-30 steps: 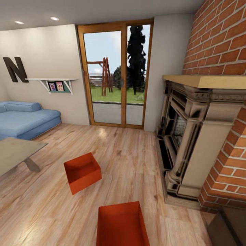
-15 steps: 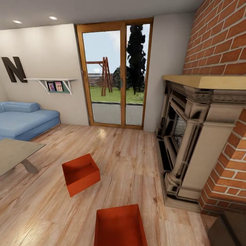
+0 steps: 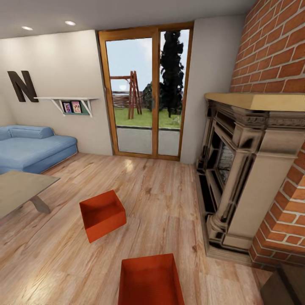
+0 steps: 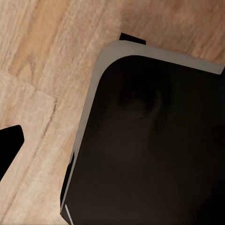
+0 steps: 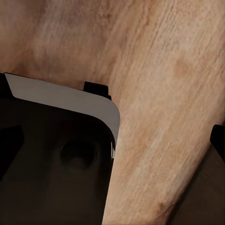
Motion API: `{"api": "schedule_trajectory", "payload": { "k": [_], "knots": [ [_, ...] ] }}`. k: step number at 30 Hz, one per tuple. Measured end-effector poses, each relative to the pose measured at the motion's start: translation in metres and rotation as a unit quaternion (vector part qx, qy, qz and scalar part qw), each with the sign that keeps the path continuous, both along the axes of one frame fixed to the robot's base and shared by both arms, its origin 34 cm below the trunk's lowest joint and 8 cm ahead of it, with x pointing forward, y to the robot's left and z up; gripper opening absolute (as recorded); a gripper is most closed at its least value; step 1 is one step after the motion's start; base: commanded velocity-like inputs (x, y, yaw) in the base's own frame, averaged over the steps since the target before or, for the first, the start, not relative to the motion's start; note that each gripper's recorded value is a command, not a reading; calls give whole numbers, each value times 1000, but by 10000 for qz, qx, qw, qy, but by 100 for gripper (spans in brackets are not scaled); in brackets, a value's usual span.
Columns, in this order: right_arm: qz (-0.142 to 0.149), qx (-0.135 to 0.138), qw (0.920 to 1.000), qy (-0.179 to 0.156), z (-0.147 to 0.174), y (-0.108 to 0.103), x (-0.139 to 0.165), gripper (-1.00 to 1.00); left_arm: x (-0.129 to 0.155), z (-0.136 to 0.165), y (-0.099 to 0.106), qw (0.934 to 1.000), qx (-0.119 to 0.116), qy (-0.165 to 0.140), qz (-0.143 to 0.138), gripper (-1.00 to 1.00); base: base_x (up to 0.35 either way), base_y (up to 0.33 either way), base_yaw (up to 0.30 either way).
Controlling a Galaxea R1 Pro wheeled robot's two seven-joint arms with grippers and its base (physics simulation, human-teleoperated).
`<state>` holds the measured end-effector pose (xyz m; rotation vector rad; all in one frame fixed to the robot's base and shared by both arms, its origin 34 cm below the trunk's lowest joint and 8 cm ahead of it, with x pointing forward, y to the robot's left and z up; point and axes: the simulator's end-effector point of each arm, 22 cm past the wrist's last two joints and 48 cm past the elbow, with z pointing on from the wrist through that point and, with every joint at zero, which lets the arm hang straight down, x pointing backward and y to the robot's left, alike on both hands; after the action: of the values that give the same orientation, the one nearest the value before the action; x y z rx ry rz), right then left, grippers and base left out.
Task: Move the two storage containers from the living room to the garage. In the garage, place one container on the floor and stack the other container on top of it (either order is fine).
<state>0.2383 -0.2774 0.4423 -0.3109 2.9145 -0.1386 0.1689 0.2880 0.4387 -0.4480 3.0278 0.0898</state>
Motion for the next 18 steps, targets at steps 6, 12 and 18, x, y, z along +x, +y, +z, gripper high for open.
{"api": "schedule_trajectory", "payload": {
  "k": [6, 12, 18],
  "knots": [
    [0, 2, 10000, -1, 0, 0, 0, 100, 0, 0, 0, 10000, -1, 0, -1, 100, 0, -146, 0],
    [0, 3, 10000, 1, 0, 0, 0, 100, 0, 0, 0, 10000, 0, 0, -1, 100, 0, -20, 0],
    [0, 3, 10000, -1, 0, 0, 0, 100, 0, 0, 0, 10000, 0, 0, -1, 100, 0, -119, 0]
  ]
}}
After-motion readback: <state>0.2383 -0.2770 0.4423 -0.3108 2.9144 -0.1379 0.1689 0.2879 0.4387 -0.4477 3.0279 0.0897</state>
